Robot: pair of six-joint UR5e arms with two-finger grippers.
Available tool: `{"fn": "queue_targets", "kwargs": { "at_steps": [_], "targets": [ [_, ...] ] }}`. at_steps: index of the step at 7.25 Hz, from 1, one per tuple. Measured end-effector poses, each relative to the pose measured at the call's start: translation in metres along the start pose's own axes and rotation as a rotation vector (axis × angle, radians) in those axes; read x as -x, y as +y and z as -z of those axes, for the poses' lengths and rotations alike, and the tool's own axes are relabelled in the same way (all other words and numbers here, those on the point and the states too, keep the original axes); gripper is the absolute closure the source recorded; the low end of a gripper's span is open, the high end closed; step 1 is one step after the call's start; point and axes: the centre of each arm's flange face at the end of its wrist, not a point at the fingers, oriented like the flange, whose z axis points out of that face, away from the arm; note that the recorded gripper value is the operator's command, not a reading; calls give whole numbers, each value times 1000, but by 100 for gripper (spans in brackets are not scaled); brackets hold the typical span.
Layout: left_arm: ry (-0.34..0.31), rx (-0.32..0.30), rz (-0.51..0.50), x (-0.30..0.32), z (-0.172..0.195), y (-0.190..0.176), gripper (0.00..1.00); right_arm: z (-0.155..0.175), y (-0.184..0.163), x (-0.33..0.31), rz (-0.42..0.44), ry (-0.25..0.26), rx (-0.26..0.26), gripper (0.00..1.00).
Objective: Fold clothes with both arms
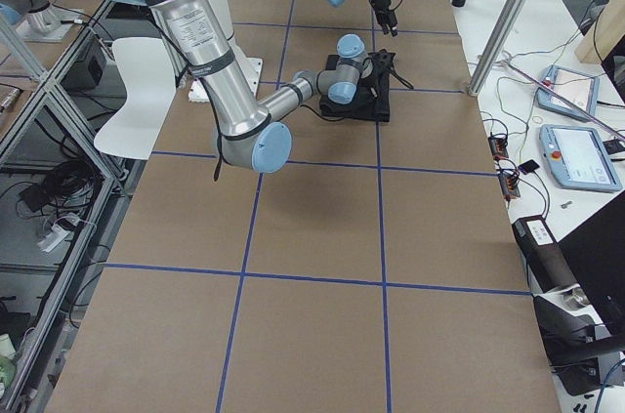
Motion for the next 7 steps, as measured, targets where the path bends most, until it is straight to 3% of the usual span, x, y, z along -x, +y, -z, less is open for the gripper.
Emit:
{"fn": "queue_targets", "kwargs": {
  "at_steps": [1, 2, 5, 7],
  "targets": [
    [1, 4, 1, 0, 1, 0, 1, -2, -1, -4, -3, 9, 1, 80],
    [1, 6, 1, -1, 1, 0, 1, -3, -1, -6, -6, 14, 3, 1],
    [4, 4, 2, -2, 3, -3, 1, -2, -4, -8, -35, 20, -1, 0],
    [12, 28, -1, -1, 17, -21, 1, 6, -26, -14, -68, 47, 8, 0]
  ]
}}
